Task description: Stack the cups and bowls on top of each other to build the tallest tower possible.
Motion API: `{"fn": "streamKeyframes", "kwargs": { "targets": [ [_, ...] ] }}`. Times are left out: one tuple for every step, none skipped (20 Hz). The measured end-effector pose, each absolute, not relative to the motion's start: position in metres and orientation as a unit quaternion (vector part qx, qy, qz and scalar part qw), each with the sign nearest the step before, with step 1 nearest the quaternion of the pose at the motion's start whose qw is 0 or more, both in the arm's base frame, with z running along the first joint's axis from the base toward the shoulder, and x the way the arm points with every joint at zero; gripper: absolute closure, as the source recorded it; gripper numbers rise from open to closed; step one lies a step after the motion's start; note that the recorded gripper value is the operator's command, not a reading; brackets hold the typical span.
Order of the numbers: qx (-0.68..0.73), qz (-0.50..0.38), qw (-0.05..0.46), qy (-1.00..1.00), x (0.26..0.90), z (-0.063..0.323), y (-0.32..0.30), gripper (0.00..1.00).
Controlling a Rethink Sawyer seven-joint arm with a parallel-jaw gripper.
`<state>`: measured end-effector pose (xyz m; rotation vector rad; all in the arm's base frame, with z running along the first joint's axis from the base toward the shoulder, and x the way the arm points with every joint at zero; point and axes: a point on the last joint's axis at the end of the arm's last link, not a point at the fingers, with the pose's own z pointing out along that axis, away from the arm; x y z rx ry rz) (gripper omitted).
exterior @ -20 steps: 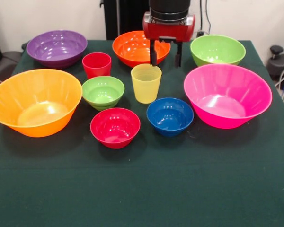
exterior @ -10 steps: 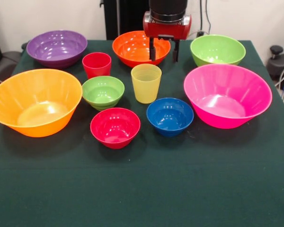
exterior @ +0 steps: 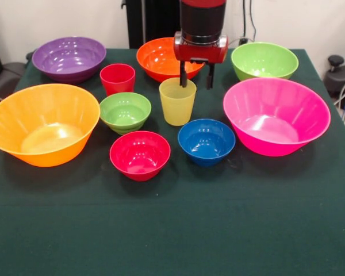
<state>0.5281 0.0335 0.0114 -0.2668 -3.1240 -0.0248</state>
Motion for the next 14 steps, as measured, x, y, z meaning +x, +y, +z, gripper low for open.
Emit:
{"fn": "streamKeyframes", "kwargs": {
  "targets": [
    [-0.085, -0.008, 0.003, -0.996, 0.528, 0.01, 0.034, 0.0],
    [-0.085, -0.008, 0.004, -0.996, 0.527, 0.009, 0.034, 0.0],
    [-0.085, -0.008, 0.005, -0.996, 0.525, 0.006, 0.034, 0.0],
    [-0.086, -0.008, 0.008, -0.996, 0.523, 0.002, 0.034, 0.0],
    [-0.086, -0.009, 0.01, -0.996, 0.521, 0.0, 0.034, 0.0],
    [-0.086, -0.009, 0.011, -0.996, 0.521, 0.0, 0.034, 0.0],
    [-0.086, -0.009, 0.013, -0.996, 0.52, -0.002, 0.035, 0.0],
    [-0.085, -0.009, 0.016, -0.996, 0.518, -0.005, 0.036, 0.0],
    [-0.085, -0.009, 0.017, -0.996, 0.517, -0.005, 0.036, 0.0],
    [-0.084, -0.008, 0.018, -0.996, 0.516, -0.006, 0.036, 0.0],
    [-0.084, -0.007, 0.02, -0.996, 0.514, -0.007, 0.036, 0.0],
    [-0.083, -0.005, 0.022, -0.996, 0.513, -0.009, 0.036, 0.0],
    [-0.083, -0.005, 0.024, -0.996, 0.511, -0.01, 0.037, 0.0],
    [-0.083, -0.004, 0.025, -0.996, 0.51, -0.011, 0.037, 0.0]
  ]
}}
